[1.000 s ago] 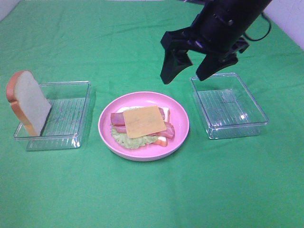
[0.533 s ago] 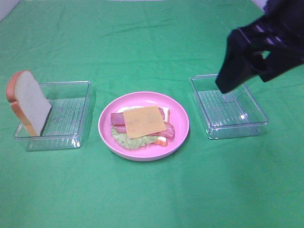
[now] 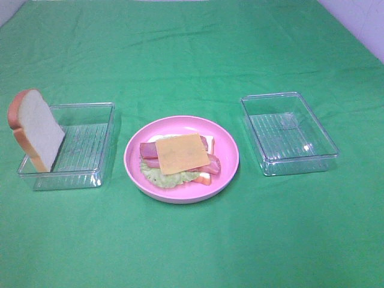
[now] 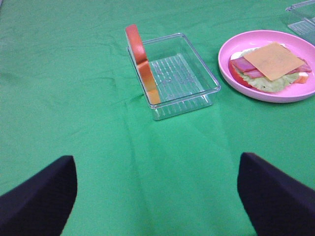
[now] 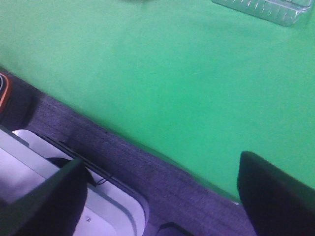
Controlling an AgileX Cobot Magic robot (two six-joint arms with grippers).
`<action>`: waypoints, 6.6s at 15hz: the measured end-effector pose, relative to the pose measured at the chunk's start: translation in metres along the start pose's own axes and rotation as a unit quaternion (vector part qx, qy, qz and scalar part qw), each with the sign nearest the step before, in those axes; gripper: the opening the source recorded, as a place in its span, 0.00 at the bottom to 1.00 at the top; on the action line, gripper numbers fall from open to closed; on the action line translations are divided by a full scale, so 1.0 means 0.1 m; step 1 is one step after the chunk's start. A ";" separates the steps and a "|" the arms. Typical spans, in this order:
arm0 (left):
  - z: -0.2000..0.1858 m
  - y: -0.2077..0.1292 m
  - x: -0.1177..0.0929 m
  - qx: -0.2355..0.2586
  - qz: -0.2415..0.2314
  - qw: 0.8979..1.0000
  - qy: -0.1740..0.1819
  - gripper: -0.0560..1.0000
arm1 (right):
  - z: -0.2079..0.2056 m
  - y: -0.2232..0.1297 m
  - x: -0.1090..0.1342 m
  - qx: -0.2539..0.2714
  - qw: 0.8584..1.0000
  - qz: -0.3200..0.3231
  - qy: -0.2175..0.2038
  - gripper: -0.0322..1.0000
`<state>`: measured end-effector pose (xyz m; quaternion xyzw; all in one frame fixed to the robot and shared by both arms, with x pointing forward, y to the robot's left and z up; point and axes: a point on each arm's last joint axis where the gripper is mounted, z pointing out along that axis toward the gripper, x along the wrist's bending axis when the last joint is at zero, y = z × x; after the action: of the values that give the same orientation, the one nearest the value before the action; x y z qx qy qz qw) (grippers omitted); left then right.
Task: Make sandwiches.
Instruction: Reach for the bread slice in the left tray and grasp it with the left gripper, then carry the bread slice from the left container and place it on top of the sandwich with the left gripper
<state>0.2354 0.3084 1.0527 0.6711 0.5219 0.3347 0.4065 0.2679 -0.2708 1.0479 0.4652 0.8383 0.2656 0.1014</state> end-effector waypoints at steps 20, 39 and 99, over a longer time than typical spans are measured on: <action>2.04 1.77 -0.15 0.287 -0.051 0.957 0.013 0.84 | -0.24 -0.45 -0.05 -0.209 0.975 -0.007 -0.072 0.79; 3.90 1.16 0.40 0.474 -0.129 0.868 0.067 0.69 | -0.24 -0.45 -0.05 -0.209 0.975 -0.007 -0.072 0.79; 4.45 0.89 -0.92 0.423 -0.230 0.846 -0.230 0.73 | -0.25 -0.45 -0.05 -0.210 0.975 -0.007 -0.073 0.79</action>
<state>0.6413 0.1199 0.9321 0.6965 0.6438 -0.1859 0.2567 0.2280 -0.3029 1.0439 0.4458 0.7575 0.4001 0.2593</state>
